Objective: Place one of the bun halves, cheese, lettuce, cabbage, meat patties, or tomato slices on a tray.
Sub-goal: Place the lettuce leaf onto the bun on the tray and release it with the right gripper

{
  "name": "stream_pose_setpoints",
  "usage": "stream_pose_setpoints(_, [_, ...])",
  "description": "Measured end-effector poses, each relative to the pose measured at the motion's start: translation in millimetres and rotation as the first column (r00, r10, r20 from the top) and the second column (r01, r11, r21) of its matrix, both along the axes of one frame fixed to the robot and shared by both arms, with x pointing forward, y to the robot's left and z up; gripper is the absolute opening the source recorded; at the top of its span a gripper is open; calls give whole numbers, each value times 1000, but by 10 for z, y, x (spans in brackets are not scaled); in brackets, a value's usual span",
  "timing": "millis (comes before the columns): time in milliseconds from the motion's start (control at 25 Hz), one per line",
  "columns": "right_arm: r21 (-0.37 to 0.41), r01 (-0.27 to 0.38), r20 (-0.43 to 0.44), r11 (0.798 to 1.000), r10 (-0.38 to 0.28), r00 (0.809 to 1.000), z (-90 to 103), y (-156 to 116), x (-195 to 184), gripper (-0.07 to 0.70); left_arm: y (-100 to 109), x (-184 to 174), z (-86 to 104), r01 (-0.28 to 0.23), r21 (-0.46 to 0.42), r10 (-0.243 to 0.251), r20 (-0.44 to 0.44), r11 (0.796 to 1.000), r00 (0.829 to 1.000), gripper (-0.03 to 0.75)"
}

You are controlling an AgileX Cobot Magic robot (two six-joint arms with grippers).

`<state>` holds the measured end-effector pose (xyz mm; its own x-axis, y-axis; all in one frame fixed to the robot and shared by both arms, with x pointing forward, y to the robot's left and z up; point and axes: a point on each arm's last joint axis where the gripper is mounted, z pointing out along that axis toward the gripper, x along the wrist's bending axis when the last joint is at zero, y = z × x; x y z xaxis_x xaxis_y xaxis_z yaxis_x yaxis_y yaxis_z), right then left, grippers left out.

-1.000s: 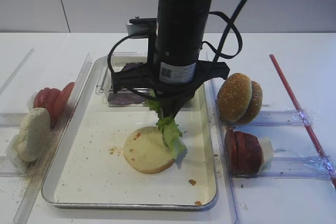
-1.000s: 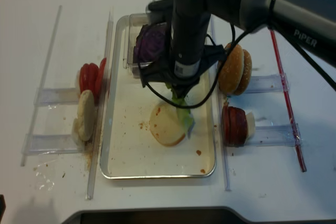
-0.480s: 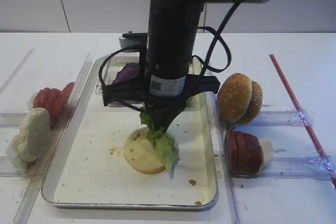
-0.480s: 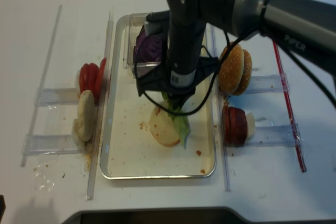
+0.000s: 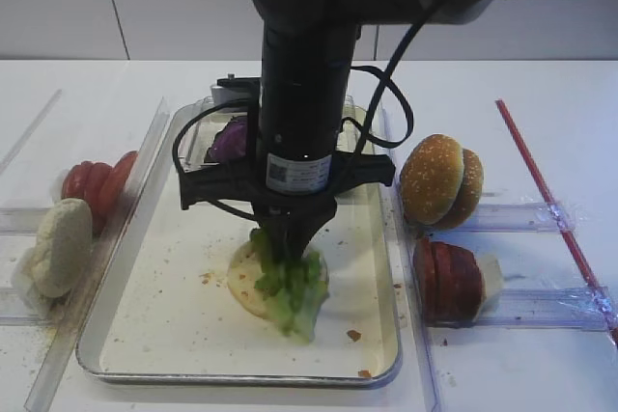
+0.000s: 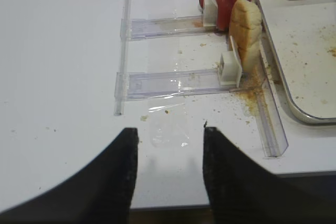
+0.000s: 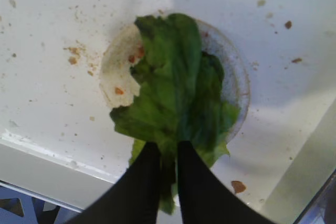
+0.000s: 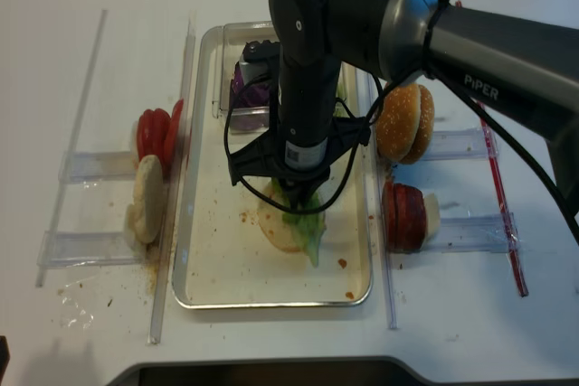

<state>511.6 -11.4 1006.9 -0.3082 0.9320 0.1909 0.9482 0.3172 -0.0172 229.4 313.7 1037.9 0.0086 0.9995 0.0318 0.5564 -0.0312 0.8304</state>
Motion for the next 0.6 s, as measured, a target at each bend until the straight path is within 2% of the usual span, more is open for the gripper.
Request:
stream_pose_setpoints(280, [11, 14, 9, 1000, -14, 1000, 1, 11, 10, 316, 0, 0, 0, 0, 0, 0, 0, 1000, 1000, 286])
stream_pose_setpoints(480, [6, 13, 9, 1000, -13, 1000, 9, 8, 11, 533, 0, 0, 0, 0, 0, 0, 0, 1000, 1000, 286])
stream_pose_setpoints(600, [15, 8, 40, 1000, -9, 999, 83, 24, 47, 585, 0, 0, 0, 0, 0, 0, 0, 1000, 1000, 286])
